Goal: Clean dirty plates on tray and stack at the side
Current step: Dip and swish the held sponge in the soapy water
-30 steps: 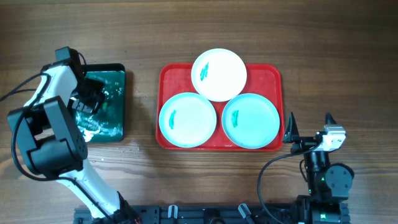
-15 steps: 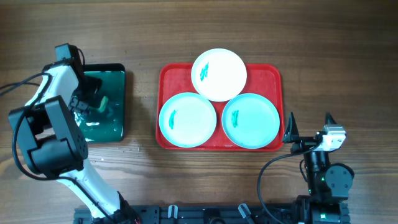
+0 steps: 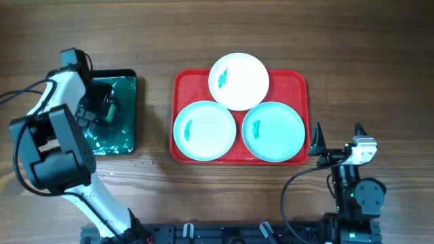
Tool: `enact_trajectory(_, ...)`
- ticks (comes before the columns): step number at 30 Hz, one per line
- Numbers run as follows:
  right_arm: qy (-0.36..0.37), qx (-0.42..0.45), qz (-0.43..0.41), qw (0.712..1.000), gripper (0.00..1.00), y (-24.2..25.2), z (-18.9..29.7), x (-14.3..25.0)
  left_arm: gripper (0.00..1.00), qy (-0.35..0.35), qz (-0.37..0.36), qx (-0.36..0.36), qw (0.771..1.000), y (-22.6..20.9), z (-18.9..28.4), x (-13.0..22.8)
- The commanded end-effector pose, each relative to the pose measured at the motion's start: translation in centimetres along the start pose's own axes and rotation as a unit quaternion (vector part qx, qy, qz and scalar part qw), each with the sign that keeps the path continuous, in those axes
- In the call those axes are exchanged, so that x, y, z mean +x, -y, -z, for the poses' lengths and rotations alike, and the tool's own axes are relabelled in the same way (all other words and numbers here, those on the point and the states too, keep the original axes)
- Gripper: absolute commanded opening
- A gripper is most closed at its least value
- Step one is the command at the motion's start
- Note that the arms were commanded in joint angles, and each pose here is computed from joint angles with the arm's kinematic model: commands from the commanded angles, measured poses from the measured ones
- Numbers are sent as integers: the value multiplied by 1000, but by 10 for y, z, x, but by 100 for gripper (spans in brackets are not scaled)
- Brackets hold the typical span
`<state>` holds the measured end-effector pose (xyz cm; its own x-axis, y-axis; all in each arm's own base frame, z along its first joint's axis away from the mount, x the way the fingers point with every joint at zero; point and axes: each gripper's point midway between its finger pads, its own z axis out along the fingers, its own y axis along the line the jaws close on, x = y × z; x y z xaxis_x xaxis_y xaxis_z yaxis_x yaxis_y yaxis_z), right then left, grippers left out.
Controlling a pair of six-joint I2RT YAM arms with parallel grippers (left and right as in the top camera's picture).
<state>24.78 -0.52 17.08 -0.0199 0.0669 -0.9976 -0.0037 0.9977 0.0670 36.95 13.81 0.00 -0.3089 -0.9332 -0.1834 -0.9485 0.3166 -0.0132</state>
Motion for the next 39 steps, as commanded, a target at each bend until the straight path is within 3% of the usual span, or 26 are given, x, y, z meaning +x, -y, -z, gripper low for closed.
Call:
enact_trajectory(1,2,6,5,1000,100,2,0,0,95,-88,-1,25,996,5,-4,33)
enact_trajectory(2,2,6,5,1000,100,2,0,0,74,-102,-1,32,994,6,-3,38)
enact_trajectory(7,2,6,5,1000,100,2,0,0,8,-102,-1,33,994,7,-3,38)
enact_trajectory(8,2,6,5,1000,100,2,0,0,4,-102,0,33,994,7,-3,37)
enact_trajectory(12,2,6,5,1000,100,2,0,0,7,-82,-1,28,996,6,-4,30)
enact_trajectory(13,2,6,5,1000,100,2,0,0,19,-73,-1,24,997,5,-5,27)
enact_trajectory(14,2,6,5,1000,100,2,0,0,37,-60,0,21,998,5,-5,22)
enact_trajectory(15,2,6,5,1000,100,2,0,0,82,-41,0,16,999,4,-6,14)
enact_trajectory(16,2,6,5,1000,100,2,0,0,100,-28,0,13,1000,4,-6,10)
enact_trajectory(18,2,6,5,1000,100,2,0,0,100,15,3,3,1000,2,-7,-7)
enact_trajectory(24,2,6,5,1000,100,2,0,0,97,66,9,3,998,6,-5,-27)
enact_trajectory(26,2,6,5,1000,100,2,0,0,74,67,9,4,998,6,-5,-27)
enact_trajectory(29,2,6,5,1000,100,2,0,0,13,67,9,4,998,6,-5,-27)
enact_trajectory(30,2,6,5,1000,100,2,0,0,4,68,9,3,998,6,-5,-28)
enact_trajectory(33,2,6,5,1000,100,2,0,0,4,65,8,0,998,4,-5,-26)
enact_trajectory(34,2,6,5,1000,100,2,0,0,12,60,8,-1,998,3,-5,-24)
enact_trajectory(37,2,6,5,1000,100,2,0,0,90,10,2,8,1000,4,-7,-5)
enact_trajectory(38,2,6,5,1000,100,2,0,0,100,-12,1,12,1000,4,-7,3)
enact_trajectory(39,2,6,5,1000,100,2,0,0,100,-38,0,19,999,6,-6,13)
